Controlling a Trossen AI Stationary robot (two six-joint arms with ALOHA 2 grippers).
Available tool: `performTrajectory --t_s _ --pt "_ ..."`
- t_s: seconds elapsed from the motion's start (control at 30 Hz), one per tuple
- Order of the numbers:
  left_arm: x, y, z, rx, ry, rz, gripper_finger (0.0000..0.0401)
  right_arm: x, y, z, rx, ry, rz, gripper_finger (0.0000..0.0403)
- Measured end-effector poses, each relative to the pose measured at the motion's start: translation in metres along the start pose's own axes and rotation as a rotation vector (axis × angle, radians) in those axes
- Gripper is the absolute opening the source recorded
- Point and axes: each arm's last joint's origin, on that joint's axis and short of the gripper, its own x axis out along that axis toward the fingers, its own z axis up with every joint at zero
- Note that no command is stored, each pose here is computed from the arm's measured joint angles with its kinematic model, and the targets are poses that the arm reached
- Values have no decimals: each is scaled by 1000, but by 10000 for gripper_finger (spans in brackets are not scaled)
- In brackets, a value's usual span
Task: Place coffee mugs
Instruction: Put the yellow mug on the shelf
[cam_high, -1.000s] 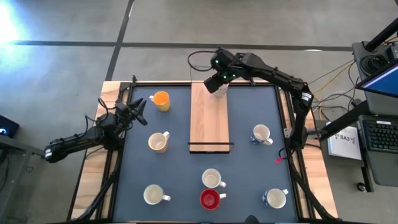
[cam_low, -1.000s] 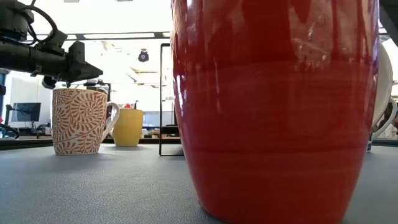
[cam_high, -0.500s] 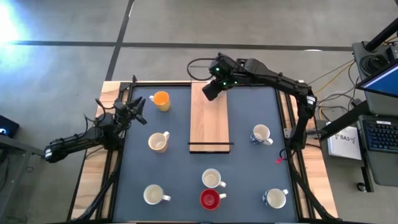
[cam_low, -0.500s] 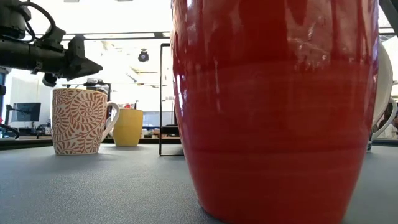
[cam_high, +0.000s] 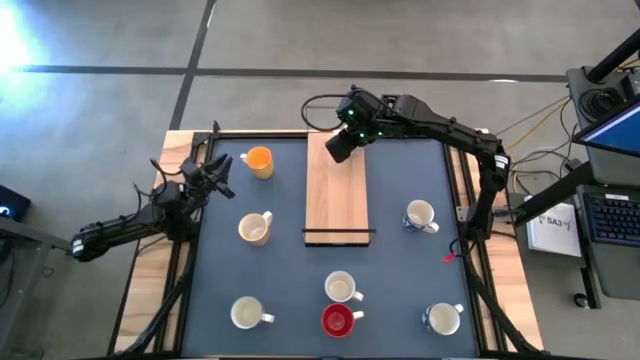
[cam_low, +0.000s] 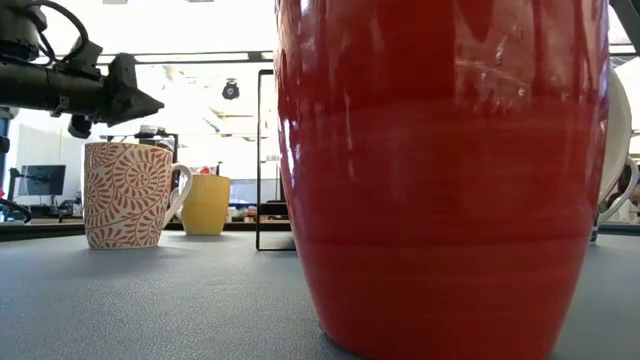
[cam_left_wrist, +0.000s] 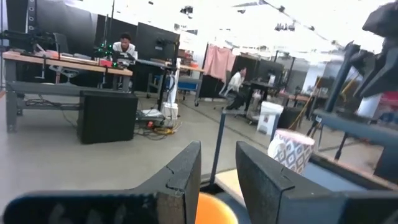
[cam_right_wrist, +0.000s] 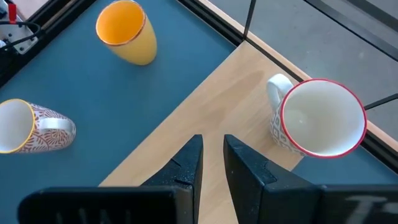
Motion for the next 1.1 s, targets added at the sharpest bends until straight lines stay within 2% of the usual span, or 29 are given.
performTrajectory --t_s 0.1,0.17,0.23,0.3,0.6,0.77,0.93,1.1 --pt "0 -1 4 -31 -35 -17 84 0 -1 -2 -9 23 -10 54" --pt "0 -3 8 -58 -28 -87 84 0 -2 -4 -11 40 -17 54" --pt "1 -6 10 -74 40 -139 84 0 -3 -6 -13 60 -26 54" --pt "4 -8 11 -69 145 -129 84 0 -3 -7 -14 73 -31 54" --pt "26 -29 42 138 570 -63 84 -2 -8 -17 -30 175 -74 54" --pt "42 -41 45 271 794 -31 84 -5 -12 -26 -62 279 -114 54" --pt "58 -55 38 345 901 -91 84 -11 -16 -33 -116 356 -136 60" --pt "75 -65 41 446 928 -120 84 -17 -17 -35 -176 363 -129 70"
